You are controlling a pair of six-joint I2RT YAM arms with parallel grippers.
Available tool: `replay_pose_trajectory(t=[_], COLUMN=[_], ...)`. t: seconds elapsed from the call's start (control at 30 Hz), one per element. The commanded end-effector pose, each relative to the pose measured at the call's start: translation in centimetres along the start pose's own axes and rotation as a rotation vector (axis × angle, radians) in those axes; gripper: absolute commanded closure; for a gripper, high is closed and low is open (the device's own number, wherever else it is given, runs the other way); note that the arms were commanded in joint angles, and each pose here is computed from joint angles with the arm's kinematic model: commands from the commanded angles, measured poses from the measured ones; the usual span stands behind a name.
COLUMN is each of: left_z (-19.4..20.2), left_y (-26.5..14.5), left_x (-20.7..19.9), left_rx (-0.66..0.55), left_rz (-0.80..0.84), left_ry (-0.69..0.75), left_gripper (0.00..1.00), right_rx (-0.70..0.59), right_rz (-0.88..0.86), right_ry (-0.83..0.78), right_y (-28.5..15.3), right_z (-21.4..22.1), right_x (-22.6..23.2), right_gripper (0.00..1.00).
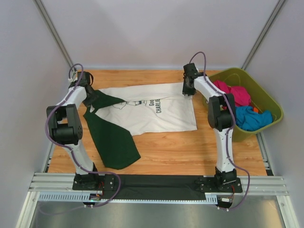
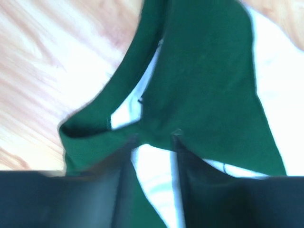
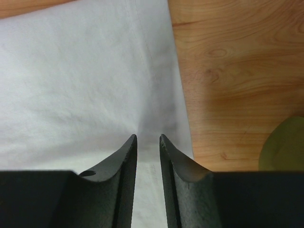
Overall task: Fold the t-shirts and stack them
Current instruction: Fold the tshirt
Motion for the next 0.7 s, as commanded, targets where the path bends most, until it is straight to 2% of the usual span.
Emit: replay_pose_trajectory(t=[0.0,0.07,0.13,0.23,0.3,0.47,0.57,0.67], left_z=[-2.8,-4.0,-5.1,-5.0,-4.2,-1.5,0.2,2.0], left_y=[-1.7,-3.3,-5.0,-7.2,-8.4,-8.7,-8.2,-7.3], left_x=[-1.2,-2.7,-4.3,-8.4,-11.6,-17.6,-20.3,-21.6], left_rx=[-0.073,-0.126,-0.187,-0.245,-0.248,-0.169,-0.139,-0.102], left_rz=[0.074,0.105,0.128,0.251,0.410,0.726,0.864,0.924], left_ry=[0.069,0.122,0.209,0.312,0.339,0.333,0.354,0.379], left_gripper=[0.42,0.19,0.14,0.13,0.13,0.15,0.17,0.18], right_rx=[-0.087,-0.112,-0.157,-0.195,-0.193,-0.135,-0.119,-0.107], right_rz=[-0.031,-0.066,-0.116,-0.194,-0.219,-0.297,-0.338,-0.354], right_ry=[-0.024,-0.022,-0.021,0.001,0.018,0.009,-0.029,-0.068], right_y=[-4.3,-5.5,-6.8,-7.0,-6.6,-4.1,-3.2,-2.6], right_z=[-2.3,-3.2,-4.1,-4.7,-4.8,-3.6,-2.8,-2.2], right_x=[0.2,0.6,1.1,2.1,2.5,4.3,5.4,6.3], right_gripper=[0.72,0.72,0.71,0.67,0.67,0.73,0.74,0.76])
Point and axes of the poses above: each gripper's point midway between its finger pads, its own y axis out along the fingers, its own x axis along the line the jaws close on, z = x × y, the point moved 8 cm from there along -y, back along the fingers, and after that the axes turned 1 degree about -y, right-handed, at the moved point
